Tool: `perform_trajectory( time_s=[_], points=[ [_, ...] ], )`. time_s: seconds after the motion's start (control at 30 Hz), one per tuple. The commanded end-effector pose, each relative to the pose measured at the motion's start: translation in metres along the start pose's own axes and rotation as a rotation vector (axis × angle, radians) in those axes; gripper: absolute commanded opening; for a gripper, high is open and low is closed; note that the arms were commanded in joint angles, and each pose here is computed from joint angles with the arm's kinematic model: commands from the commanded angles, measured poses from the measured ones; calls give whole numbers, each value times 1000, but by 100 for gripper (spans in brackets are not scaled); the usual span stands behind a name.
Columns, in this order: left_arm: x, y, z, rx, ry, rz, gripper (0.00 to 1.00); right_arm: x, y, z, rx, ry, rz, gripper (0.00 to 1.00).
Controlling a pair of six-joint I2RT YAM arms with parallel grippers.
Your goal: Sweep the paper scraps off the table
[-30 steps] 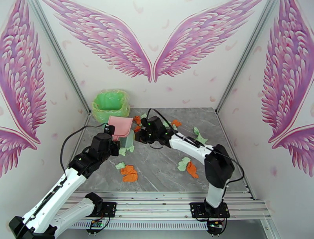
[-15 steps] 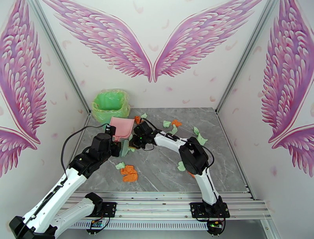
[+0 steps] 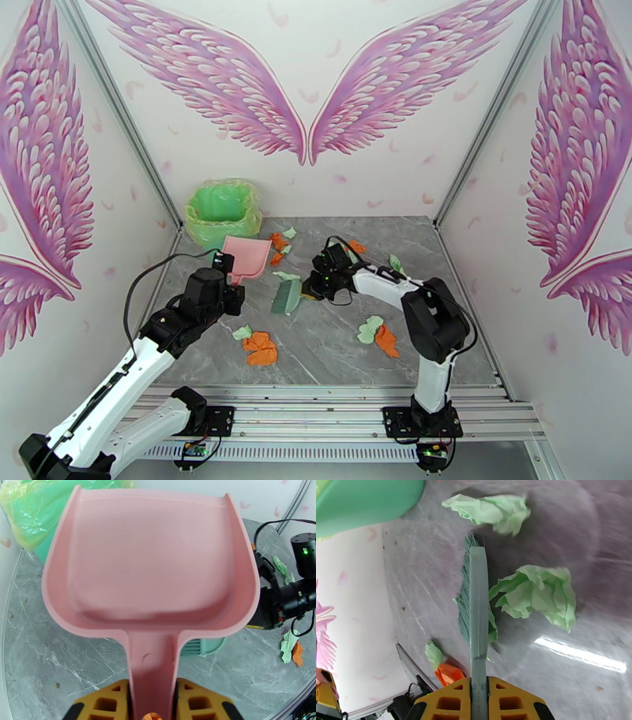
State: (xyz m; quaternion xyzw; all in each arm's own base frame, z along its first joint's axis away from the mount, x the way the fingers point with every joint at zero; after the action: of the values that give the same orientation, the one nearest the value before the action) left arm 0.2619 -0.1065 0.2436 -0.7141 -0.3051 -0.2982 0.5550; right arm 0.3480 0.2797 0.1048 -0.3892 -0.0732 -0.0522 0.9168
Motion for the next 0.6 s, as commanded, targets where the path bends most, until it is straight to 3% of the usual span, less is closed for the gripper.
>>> perform_trajectory(
  time_s=[0.0, 0.13, 0.3, 0.43, 0.57],
  points=[
    [0, 1, -1, -12, -2, -9, 0, -15, -30, -27, -112, -4, -9, 0],
    [0, 1, -1, -10, -1, -8, 0, -16, -72, -7, -103, -85, -65, 0],
    [1, 2, 0, -5, -2, -10, 0, -31, -105, 53, 66, -189, -59, 0],
    [1, 2, 1, 0, -1, -13, 0, -55, -94, 95, 158, -269, 17, 0],
    [1, 1, 1, 4, 1, -9, 0, -79, -59, 129, 255, -320, 118, 0]
  ],
)
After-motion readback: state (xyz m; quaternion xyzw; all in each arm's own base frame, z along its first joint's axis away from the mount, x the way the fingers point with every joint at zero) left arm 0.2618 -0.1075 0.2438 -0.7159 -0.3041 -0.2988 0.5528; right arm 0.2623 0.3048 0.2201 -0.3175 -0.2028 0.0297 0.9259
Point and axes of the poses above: each hand's point on the last joint's axis, 136 mm out from that joint toward the fingers, its own y axis out along the fingers, its own z axis along the line the jaws close on, x = y × z, the point moved 2 cm from there along -y, back along the fingers, and after that the axes turned 7 degrees about -y, right-handed, at the moved point
